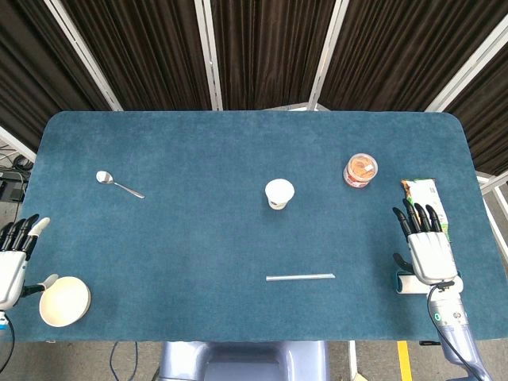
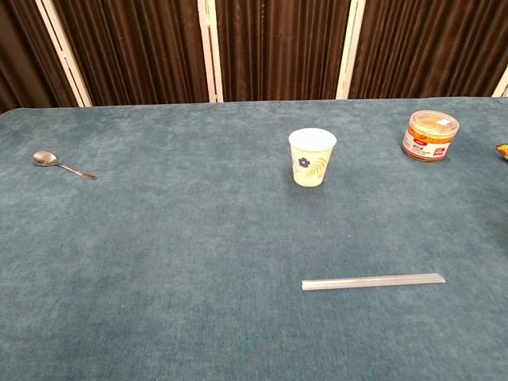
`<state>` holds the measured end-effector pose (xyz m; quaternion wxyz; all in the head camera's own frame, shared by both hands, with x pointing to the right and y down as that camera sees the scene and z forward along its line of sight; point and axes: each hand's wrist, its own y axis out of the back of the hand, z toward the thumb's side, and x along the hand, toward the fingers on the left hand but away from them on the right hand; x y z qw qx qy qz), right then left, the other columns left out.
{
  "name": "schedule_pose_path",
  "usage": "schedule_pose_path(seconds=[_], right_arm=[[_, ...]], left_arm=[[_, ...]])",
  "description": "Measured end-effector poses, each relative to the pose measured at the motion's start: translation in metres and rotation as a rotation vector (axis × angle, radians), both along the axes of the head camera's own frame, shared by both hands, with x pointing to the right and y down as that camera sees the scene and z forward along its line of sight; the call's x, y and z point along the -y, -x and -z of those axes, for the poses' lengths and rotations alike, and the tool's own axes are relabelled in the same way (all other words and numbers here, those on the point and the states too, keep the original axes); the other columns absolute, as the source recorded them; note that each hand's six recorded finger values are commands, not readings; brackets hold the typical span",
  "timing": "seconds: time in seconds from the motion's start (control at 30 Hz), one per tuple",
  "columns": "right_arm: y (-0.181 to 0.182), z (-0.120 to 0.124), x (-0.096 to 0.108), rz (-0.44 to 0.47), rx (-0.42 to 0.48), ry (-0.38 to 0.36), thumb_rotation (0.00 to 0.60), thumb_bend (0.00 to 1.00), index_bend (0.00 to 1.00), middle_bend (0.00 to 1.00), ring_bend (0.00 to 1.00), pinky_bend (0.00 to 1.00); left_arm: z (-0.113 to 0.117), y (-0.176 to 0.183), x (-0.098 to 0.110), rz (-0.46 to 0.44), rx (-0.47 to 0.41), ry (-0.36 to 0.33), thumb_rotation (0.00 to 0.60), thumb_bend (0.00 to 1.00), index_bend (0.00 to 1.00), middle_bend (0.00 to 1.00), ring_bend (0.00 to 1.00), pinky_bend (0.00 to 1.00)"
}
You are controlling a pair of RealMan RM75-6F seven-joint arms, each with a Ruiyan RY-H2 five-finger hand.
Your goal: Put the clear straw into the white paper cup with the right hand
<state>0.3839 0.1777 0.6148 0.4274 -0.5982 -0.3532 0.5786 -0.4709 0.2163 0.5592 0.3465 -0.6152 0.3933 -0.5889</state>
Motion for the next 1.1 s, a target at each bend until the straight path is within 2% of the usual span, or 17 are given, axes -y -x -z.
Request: schedule_pose_path(seconds=[0.37, 0.93, 1.0, 1.03, 1.07, 1.1], right_arm=[[0.001, 0.002, -0.002, 0.002, 0.006, 0.0, 0.6, 0.2, 0.09, 0.0, 0.0, 0.0], [0.008, 0.003, -0.003, 0.01, 0.082, 0.016, 0.6, 0.2, 0.09, 0.01, 0.0, 0.0], [0.01, 0.004, -0.003, 0.016, 0.096, 0.013, 0.6, 0.2, 0.11, 0.12, 0.04, 0.12], [0.011, 0.005, -0.003, 0.02, 0.104, 0.01, 0.6, 0.2, 0.13, 0.26, 0.14, 0.27], [0.013, 0.006, -0.002, 0.025, 0.111, 0.005, 0.6, 0.2, 0.17, 0.44, 0.28, 0.44], [0.015, 0.008, -0.002, 0.034, 0.12, -0.006, 0.6, 0.2, 0.2, 0.55, 0.39, 0.54]], left_arm=[[0.001, 0.0, -0.002, 0.0, -0.001, -0.005, 0.6, 0.17, 0.0, 0.0, 0.0, 0.0], [0.0, 0.0, -0.001, 0.001, 0.006, -0.005, 0.6, 0.17, 0.0, 0.0, 0.0, 0.0], [0.001, 0.0, -0.001, 0.003, 0.006, -0.005, 0.6, 0.17, 0.0, 0.0, 0.0, 0.0], [0.001, 0.0, -0.001, 0.003, 0.005, -0.005, 0.6, 0.17, 0.0, 0.0, 0.0, 0.0], [0.001, 0.0, -0.001, 0.003, 0.005, -0.005, 0.6, 0.17, 0.0, 0.0, 0.0, 0.0], [0.001, 0.0, -0.001, 0.003, 0.004, -0.005, 0.6, 0.17, 0.0, 0.0, 0.0, 0.0]])
